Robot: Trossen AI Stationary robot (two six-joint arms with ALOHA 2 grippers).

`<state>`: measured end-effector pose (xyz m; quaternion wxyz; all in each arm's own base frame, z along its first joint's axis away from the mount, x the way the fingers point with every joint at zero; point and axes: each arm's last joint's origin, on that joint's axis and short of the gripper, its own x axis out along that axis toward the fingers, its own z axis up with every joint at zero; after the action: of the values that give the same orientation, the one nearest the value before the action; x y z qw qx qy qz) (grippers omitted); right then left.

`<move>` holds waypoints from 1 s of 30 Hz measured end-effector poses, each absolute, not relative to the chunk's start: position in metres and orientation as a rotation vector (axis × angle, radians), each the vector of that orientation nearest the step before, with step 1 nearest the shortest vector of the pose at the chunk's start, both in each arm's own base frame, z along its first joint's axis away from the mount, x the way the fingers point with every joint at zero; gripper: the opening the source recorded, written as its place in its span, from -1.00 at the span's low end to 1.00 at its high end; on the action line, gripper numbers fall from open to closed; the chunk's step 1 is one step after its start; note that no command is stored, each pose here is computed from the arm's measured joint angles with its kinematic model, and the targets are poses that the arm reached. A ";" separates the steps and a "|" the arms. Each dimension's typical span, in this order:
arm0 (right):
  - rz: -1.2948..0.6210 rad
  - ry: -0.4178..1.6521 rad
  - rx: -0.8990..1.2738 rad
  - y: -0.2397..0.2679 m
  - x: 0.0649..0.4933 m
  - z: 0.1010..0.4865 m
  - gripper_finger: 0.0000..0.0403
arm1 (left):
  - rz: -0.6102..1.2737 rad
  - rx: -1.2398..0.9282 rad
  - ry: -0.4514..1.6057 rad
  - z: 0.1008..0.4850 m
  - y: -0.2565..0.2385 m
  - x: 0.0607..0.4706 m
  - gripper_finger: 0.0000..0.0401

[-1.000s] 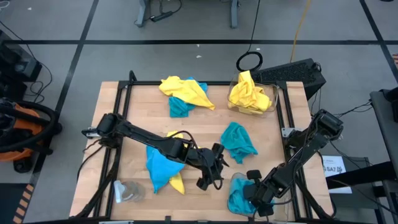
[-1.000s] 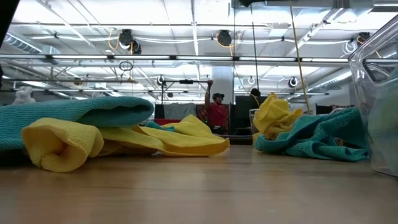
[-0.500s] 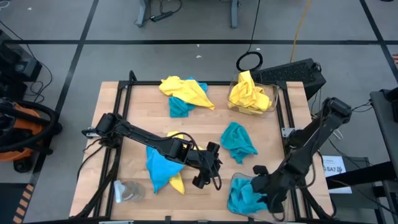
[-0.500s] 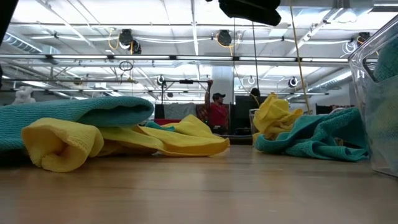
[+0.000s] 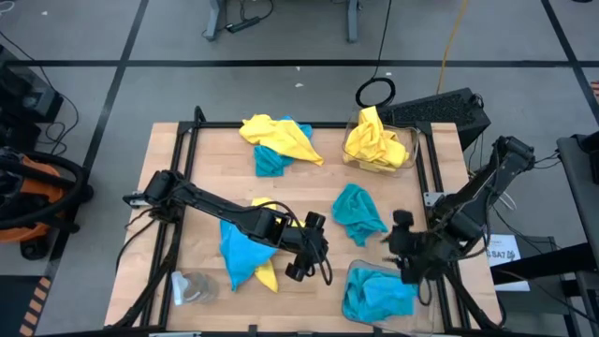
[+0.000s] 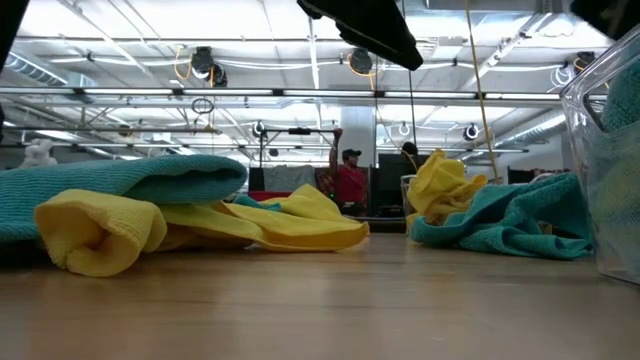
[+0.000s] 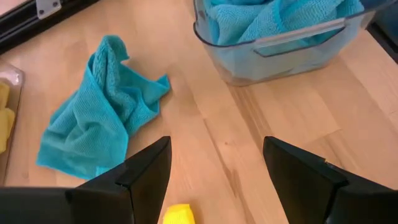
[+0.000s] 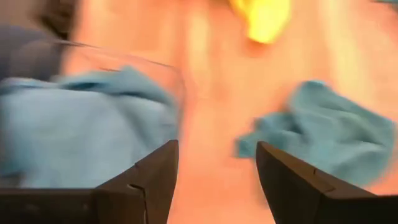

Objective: Sort microfiber towel by color & place in baskets
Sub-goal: Put the blue microfiber cloth into the bottom transparent bin

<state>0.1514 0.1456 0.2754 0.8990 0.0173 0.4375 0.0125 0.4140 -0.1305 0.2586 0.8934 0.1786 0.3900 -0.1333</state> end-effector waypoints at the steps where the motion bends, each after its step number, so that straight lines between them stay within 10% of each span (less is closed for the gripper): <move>1: -0.006 0.912 0.013 0.143 0.153 0.274 0.03 | -0.273 0.363 0.811 0.259 -0.130 0.414 0.30; 9: -0.054 0.992 -0.134 0.136 0.179 0.248 0.07 | -0.271 0.361 0.841 0.257 -0.130 0.412 0.30; 19: -0.174 1.151 -0.225 0.115 0.209 0.199 0.63 | -0.270 0.359 0.835 0.257 -0.130 0.412 0.30; 30: -0.161 1.299 -0.218 0.085 0.216 0.146 0.59 | -0.264 0.340 0.847 0.256 -0.131 0.411 0.30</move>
<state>0.2165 0.0848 0.1460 0.7879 -0.1014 0.6028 -0.0749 0.4110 -0.1314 0.2563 0.8892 0.1637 0.4079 -0.1272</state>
